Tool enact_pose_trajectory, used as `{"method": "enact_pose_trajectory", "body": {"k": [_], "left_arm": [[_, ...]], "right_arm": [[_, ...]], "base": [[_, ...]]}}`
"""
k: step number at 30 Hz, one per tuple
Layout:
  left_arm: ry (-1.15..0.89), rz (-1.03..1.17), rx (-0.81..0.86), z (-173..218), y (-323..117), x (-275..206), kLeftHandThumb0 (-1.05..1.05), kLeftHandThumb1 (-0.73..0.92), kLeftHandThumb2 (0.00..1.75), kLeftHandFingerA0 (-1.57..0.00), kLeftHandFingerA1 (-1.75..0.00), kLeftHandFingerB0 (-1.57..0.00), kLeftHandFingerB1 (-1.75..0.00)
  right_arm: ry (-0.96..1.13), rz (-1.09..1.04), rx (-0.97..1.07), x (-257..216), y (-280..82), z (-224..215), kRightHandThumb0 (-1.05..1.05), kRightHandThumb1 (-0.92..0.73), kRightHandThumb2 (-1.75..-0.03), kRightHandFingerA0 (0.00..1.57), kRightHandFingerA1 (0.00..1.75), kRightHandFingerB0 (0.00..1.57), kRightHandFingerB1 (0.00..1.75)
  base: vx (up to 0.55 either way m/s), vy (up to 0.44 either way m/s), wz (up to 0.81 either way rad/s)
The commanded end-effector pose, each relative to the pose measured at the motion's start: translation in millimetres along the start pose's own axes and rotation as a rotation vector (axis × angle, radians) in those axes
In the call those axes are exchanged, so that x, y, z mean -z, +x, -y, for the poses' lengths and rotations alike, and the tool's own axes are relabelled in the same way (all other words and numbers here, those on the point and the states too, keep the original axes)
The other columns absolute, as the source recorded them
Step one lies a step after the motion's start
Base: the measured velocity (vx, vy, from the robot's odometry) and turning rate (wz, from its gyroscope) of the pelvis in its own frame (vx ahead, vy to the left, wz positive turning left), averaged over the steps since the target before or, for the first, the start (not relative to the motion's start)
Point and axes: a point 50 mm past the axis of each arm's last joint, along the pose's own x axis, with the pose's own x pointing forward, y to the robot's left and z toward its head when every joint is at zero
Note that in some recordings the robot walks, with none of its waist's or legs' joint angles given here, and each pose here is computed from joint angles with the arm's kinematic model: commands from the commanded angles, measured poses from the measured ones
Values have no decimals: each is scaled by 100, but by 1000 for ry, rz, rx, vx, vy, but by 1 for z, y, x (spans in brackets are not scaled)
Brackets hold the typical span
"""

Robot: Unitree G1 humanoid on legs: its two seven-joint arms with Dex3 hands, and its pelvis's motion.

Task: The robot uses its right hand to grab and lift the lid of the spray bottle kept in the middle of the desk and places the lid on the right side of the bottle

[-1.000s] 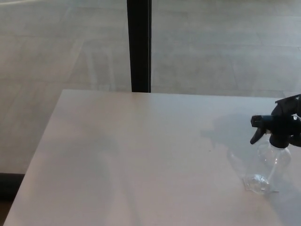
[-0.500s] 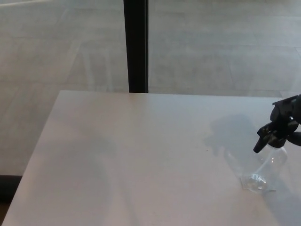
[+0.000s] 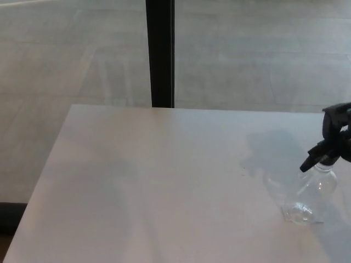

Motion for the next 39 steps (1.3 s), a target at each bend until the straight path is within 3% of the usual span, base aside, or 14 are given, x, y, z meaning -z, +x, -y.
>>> {"method": "enact_pose_trajectory", "body": {"k": [1, 3, 4, 7, 21, 23, 24, 26, 28, 29, 30, 31, 34, 39], "left_arm": [[10, 33, -21, -9, -2, -7, -76, 85, 65, -57, -55, -42, -42], [8, 26, -29, -9, -2, -7, -75, 85, 65, -58, -54, -43, -41], [1, 24, -28, -9, -2, -6, -75, 85, 65, -57, -55, -42, -42], [-7, 21, -32, -9, -2, -6, -75, 84, 65, -58, -55, -42, -42], [-2, 17, -23, -12, -3, -2, -77, 85, 65, -56, -54, -41, -41], [-7, 21, -20, -12, -4, -2, -77, 85, 65, -56, -54, -41, -42], [-10, 19, -23, -12, -4, -2, -76, 85, 65, -57, -55, -41, -42], [-13, 21, -24, -12, -4, -2, -76, 85, 65, -57, -56, -41, -42], [-11, 17, -28, -13, -4, -2, -76, 84, 65, -57, -55, -43, -42], [-16, 16, -28, -12, -4, -2, -76, 84, 65, -57, -55, -43, -42], [-15, 14, -27, -13, -4, -1, -77, 85, 65, -56, -55, -42, -42], [-12, 14, -27, -12, -4, -1, -77, 85, 65, -57, -55, -42, -42], [14, 13, -31, -13, -4, -1, -78, 85, 65, -58, -53, -43, -41], [-2, 21, -25, -12, -4, -2, -75, 85, 66, -57, -52, -41, -41]], "right_arm": [[32, -4, 36, 14, 1, 25, -26, -60, -109, 93, 175, 78, 137], [32, -8, 44, 17, 2, 30, -25, -58, -110, 92, 175, 80, 128], [31, -33, 40, 24, 3, 40, -29, -60, -107, 93, 175, 86, 105], [44, -62, 47, 30, 3, 52, -30, -60, -105, 91, 173, 87, 102], [175, -221, 153, 62, -5, 106, -31, -63, -93, 89, 172, 75, 140], [195, -219, 194, 66, -7, 109, -25, -56, -96, 104, 171, 86, 140], [215, -242, 210, 73, -8, 111, -30, -60, -97, 88, 172, 74, 146], [243, -273, 223, 80, -10, 114, -31, -62, -95, 89, 173, 72, 152], [272, -318, 244, 90, -13, 118, -29, -57, -83, 101, 169, 81, 134], [263, -359, 250, 97, -15, 120, -29, -57, -83, 101, 169, 81, 134], [293, -399, 250, 102, -16, 121, -32, -63, -82, 84, 173, 75, 138], [320, -417, 253, 106, -17, 120, -25, -61, -82, 98, 169, 77, 136], [348, -455, 250, 118, -20, 106, -29, -63, -90, 87, 172, 75, 143], [415, -472, 210, 123, -24, 67, -29, -63, -74, 87, 170, 76, 137]], "base": [[0, 0, 0], [0, 0, 0], [0, 0, 0], [0, 0, 0], [0, 0, 0], [0, 0, 0], [0, 0, 0], [0, 0, 0], [0, 0, 0], [0, 0, 0], [0, 0, 0], [0, 0, 0], [0, 0, 0], [0, 0, 0]]}}
